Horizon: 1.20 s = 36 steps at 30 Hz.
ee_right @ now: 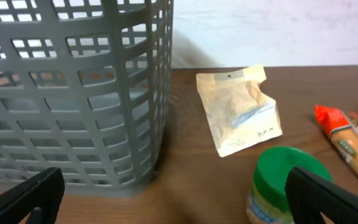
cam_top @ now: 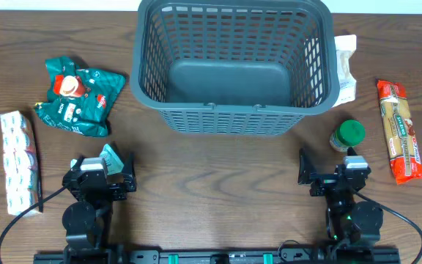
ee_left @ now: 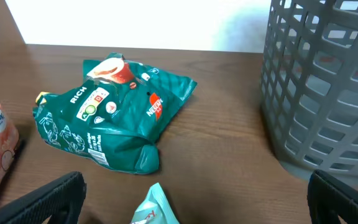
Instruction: Pack container
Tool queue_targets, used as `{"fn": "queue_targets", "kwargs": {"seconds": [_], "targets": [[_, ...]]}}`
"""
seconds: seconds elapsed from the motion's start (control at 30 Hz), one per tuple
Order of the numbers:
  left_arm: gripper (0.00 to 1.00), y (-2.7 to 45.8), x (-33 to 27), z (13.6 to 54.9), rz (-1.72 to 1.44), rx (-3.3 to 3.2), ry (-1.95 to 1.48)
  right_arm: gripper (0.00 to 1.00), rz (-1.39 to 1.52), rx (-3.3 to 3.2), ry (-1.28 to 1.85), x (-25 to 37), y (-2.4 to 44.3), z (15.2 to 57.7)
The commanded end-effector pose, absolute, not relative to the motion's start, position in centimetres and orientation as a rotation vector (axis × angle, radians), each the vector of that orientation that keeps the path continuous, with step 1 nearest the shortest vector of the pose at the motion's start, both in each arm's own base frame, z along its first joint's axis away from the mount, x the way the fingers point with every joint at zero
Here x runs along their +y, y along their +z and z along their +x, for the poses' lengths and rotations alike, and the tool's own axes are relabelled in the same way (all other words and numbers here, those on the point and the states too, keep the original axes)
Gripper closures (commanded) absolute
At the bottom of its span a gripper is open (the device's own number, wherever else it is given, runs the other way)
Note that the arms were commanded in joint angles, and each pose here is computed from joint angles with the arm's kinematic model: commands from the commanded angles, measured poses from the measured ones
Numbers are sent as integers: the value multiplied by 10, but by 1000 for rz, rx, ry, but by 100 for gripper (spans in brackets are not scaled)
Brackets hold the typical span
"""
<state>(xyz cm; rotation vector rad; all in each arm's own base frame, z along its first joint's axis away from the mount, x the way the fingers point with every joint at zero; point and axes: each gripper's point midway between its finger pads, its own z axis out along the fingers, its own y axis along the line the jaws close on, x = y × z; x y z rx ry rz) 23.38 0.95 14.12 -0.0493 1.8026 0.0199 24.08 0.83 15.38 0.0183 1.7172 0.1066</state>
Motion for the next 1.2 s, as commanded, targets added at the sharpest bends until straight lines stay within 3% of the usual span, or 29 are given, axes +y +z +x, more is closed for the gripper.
{"fn": "queue_targets", "kwargs": {"seconds": [0.0,0.2,0.83,1.0,1.17], "targets": [[1,129,9,234,-37,1828,20,1,67,1701,172,12,160,240],[1,129,9,234,-37,1828,20,1,178,1702,40,-14,190,234],[1,129,9,234,-37,1828,20,1,95,2005,-147,-41,407,292],[1,129,9,234,-37,1828,20,1,193,2107,-198,-71,432,302],[1,129,9,234,-37,1828,20,1,265,2237,-224,-99,412,311]]}}
